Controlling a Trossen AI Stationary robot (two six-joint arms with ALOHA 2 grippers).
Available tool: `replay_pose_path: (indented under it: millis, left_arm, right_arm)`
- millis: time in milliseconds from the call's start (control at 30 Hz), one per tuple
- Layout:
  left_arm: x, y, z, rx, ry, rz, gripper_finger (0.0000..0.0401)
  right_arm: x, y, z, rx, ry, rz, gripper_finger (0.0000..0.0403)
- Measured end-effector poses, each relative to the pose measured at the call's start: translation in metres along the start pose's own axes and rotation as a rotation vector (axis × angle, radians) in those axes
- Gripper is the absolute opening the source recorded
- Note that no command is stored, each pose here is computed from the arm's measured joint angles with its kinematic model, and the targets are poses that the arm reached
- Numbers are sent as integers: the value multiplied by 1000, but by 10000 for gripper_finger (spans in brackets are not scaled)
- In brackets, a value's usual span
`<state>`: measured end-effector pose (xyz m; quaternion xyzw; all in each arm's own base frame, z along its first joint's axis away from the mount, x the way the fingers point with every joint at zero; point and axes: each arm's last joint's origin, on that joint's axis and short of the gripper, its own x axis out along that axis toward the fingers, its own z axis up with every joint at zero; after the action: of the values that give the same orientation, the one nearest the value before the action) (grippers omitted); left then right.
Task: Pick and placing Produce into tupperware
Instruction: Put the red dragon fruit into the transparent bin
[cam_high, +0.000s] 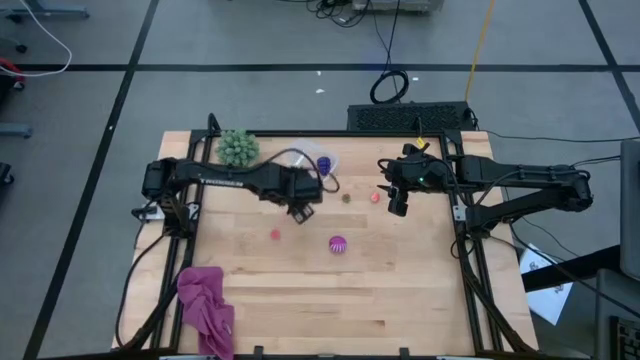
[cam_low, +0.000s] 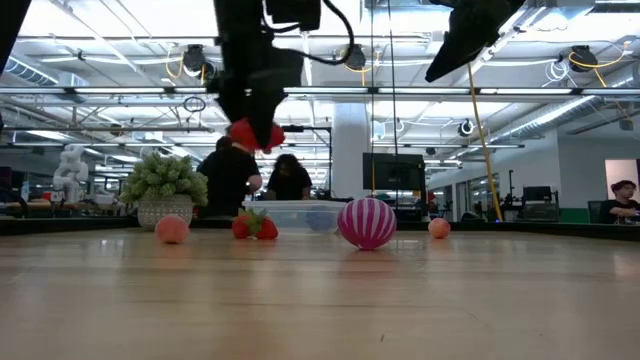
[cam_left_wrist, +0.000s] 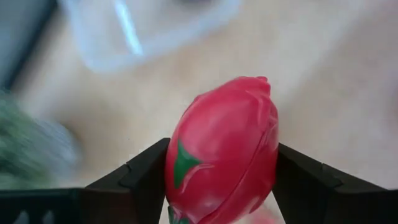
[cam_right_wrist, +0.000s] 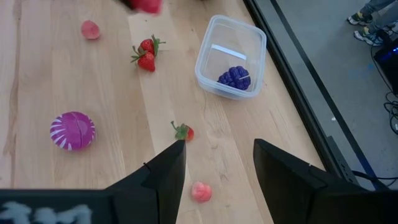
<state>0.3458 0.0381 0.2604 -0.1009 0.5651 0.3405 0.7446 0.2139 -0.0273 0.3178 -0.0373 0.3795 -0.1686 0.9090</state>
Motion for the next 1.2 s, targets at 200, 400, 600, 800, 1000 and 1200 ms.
replay_pose_path:
  millis: [200, 400, 600, 800, 1000, 1200]
  left_arm:
    - [18, 50, 40, -39, -97, 17, 244]
    - [45, 97, 65, -148, -132, -44, 244]
    - [78, 106, 81, -163, -158, -128, 244]
    - [118, 96, 76, -136, -24, -144, 244]
    - [131, 97, 75, -138, 0, -135, 244]
    - [140, 102, 75, -154, 23, -123, 244]
  right_arm:
    - [0, 0, 0, 3, 1, 0, 180]
    - [0, 1, -1, 19, 11, 49, 180]
    - [0, 2, -1, 18, 9, 52, 180]
    - [0, 2, -1, 16, 9, 52, 180]
    - [0, 2, -1, 15, 8, 52, 180]
    - [0, 2, -1, 15, 8, 52, 180]
